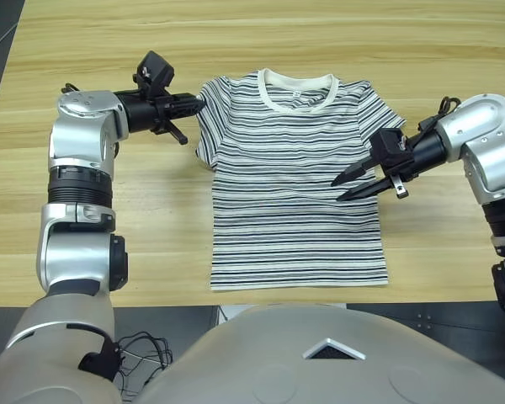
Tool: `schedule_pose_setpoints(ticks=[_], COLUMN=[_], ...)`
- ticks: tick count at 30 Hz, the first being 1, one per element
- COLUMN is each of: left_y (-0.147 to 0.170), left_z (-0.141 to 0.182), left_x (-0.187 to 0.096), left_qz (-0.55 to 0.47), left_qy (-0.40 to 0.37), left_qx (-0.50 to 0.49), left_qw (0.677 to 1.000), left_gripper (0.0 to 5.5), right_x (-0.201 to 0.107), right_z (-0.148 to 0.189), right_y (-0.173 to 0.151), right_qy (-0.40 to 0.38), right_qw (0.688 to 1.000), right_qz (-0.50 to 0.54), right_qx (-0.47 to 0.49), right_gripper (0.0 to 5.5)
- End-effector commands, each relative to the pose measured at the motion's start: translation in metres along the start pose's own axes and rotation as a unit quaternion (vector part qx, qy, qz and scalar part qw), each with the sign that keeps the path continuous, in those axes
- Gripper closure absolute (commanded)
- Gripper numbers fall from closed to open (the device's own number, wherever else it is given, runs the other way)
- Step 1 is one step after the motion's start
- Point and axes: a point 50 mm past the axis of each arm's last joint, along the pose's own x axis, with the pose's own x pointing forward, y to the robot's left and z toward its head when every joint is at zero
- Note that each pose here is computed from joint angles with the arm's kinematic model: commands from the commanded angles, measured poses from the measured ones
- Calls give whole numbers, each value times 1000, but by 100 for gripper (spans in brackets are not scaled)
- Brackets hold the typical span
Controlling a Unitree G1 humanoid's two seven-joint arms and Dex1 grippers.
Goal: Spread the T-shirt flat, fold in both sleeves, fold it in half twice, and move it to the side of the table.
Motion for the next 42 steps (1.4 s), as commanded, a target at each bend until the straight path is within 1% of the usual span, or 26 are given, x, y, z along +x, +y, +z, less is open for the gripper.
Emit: schedule_pose_setpoints(ticks=[1, 4, 10, 14, 15, 16, 20, 23, 24, 28, 31, 37, 38, 39, 40, 41, 42], left_y=[-12, -22, -38, -43, -43, -43, -45, -45, -45, -47, -48, -51, -51, -50, -46, -39, -32], left_z=[14, 20, 28, 20, 17, 15, 9, 4, 4, 17, 26, 28, 29, 31, 34, 39, 44], left_x=[21, 38, 64, 78, 79, 80, 82, 84, 84, 72, 62, 58, 57, 54, 46, 34, 22], left_qz=[-29, -46, -73, -72, -72, -73, -83, -78, -80, -128, -141, -141, -140, -138, -131, -115, -97], left_qy=[3, 5, 8, 28, 35, 40, 57, 69, 68, 20, -5, -10, -14, -24, -42, -68, -92], left_qx=[23, 27, 32, 23, 22, 23, 32, 35, 37, 58, 70, 71, 70, 74, 86, 91, 92], left_qw=[999, 999, 997, 997, 997, 996, 994, 994, 994, 990, 988, 987, 988, 987, 987, 987, 987], left_gripper=[536, 536, 536, 536, 513, 504, 427, 384, 362, 362, 362, 362, 362, 362, 362, 362, 362], right_x=[1, 4, 7, 9, 9, 9, 9, 9, 8, 2, -4, -10, -17, -31, -52, -76, -93], right_z=[2, 1, -2, -5, -5, -6, -7, -7, -8, -5, -2, 0, 1, 1, 0, -2, -5], right_y=[-3, -4, -5, -7, -7, -7, -8, -8, -8, -10, -12, -18, -22, -30, -40, -52, -60], right_qy=[5, 2, -2, -6, -7, -7, -9, -11, -11, -11, -9, -9, -13, -22, -35, -56, -74], right_qw=[1000, 1000, 1000, 1000, 1000, 1000, 1000, 1000, 1000, 1000, 1000, 999, 998, 994, 983, 962, 939], right_qz=[-3, -1, 0, 0, 0, -1, -2, -3, -4, -11, -22, -45, -67, -110, -176, -256, -316], right_qx=[-12, -13, -12, -12, -12, -12, -13, -13, -13, -15, -17, -22, -12, 6, 35, 75, 110], right_gripper=[410, 410, 410, 410, 410, 410, 410, 410, 410, 410, 410, 410, 410, 410, 410, 410, 410])
